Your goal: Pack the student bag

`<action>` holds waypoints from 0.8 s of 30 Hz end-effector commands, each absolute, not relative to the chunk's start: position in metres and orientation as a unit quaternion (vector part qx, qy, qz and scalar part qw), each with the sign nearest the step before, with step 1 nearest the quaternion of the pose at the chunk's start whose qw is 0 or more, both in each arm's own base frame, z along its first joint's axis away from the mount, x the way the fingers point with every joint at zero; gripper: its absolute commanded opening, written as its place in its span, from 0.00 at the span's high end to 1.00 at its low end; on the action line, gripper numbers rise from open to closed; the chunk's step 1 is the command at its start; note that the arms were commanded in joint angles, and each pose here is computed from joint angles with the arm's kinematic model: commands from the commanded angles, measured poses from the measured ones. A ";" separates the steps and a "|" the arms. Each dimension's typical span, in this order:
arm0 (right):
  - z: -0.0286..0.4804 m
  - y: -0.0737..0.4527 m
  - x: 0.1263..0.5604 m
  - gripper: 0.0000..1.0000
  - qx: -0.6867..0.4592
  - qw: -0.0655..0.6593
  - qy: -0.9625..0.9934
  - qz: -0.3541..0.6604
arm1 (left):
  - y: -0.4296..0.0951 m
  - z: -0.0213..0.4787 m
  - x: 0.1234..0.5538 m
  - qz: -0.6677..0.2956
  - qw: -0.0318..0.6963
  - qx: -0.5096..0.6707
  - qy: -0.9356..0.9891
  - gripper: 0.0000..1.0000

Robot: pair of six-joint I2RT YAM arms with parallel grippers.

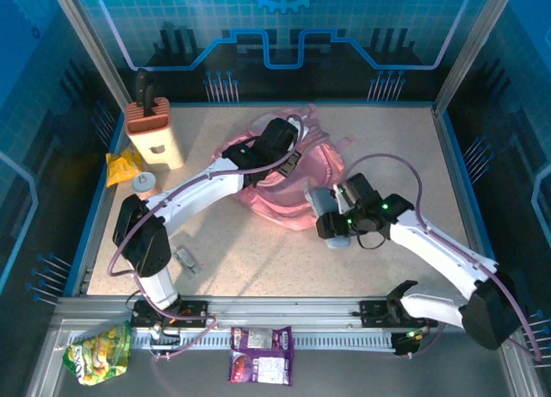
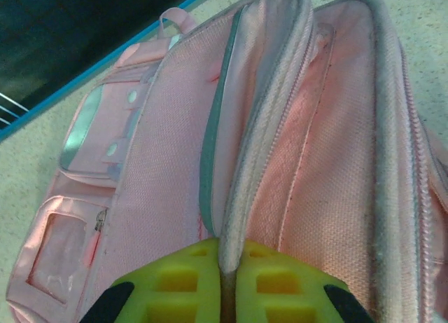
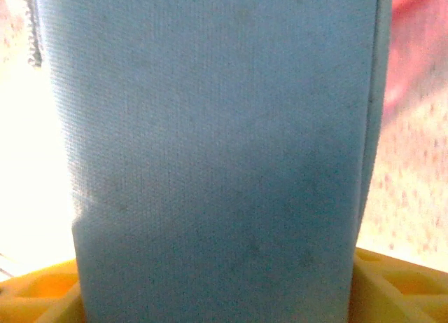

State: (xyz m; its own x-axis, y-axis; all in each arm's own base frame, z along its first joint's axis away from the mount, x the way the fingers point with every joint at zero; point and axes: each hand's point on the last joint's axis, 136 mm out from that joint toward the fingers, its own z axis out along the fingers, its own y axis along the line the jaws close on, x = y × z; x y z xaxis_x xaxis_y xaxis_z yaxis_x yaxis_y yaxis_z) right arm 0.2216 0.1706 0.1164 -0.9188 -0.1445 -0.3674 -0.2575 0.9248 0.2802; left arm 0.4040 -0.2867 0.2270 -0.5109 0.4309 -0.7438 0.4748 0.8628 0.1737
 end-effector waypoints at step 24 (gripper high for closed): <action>0.109 0.204 0.271 0.16 -0.128 0.273 0.935 0.186 | -0.286 0.296 0.371 -0.185 0.448 0.155 0.861 1.00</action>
